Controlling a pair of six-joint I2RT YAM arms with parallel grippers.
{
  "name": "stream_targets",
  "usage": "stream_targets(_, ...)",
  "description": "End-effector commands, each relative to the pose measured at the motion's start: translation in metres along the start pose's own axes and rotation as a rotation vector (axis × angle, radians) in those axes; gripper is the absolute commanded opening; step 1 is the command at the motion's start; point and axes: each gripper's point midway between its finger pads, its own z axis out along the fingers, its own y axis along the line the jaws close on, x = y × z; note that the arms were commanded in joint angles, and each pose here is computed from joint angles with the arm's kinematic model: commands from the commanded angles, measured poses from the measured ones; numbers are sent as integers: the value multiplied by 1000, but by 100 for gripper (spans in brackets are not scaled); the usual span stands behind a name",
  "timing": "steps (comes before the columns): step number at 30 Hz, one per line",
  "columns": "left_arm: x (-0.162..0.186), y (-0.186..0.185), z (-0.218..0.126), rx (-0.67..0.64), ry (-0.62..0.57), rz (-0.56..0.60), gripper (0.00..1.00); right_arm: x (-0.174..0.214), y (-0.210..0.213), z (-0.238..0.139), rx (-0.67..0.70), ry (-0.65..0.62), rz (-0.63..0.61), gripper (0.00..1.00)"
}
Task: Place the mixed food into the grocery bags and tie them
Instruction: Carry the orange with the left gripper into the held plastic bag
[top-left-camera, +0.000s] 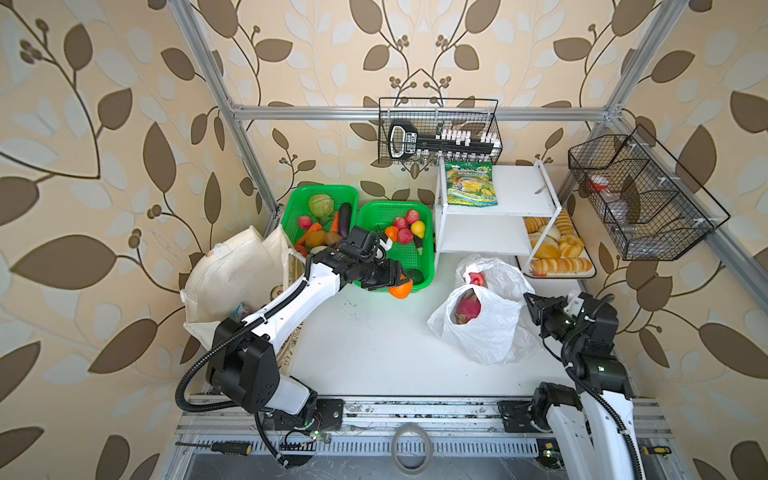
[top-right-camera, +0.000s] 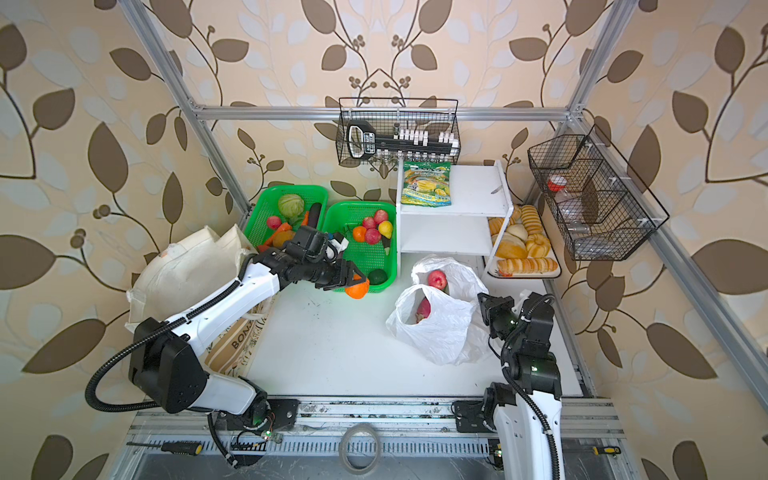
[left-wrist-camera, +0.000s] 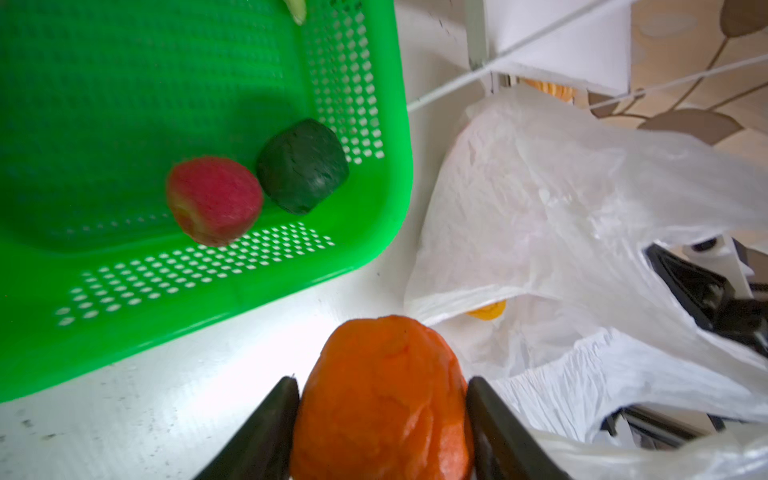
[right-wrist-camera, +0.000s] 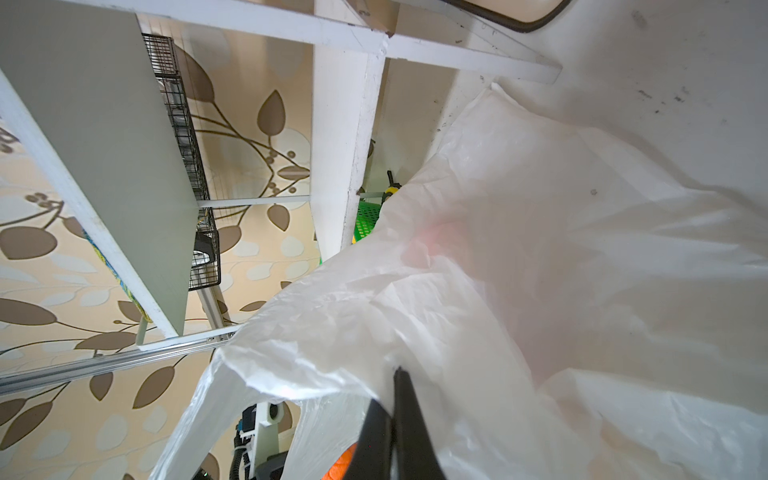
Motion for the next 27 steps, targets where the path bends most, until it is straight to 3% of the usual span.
stream_targets(1,25,-58,7,197,77,71,61,0,10,-3,-32,-2,10,0)
stream_targets(9,41,-109,49,251,105,169,60,1,11,-5,-38,0,11,0)
stream_targets(16,46,-162,61,358,117,251,60,3,7,-5,-37,5,23,0)
stream_targets(24,12,-181,70,358,-70,274,62,5,7,-5,-41,12,30,0)
stream_targets(27,5,-190,84,359,-83,293,63,5,5,-6,-40,10,34,0)
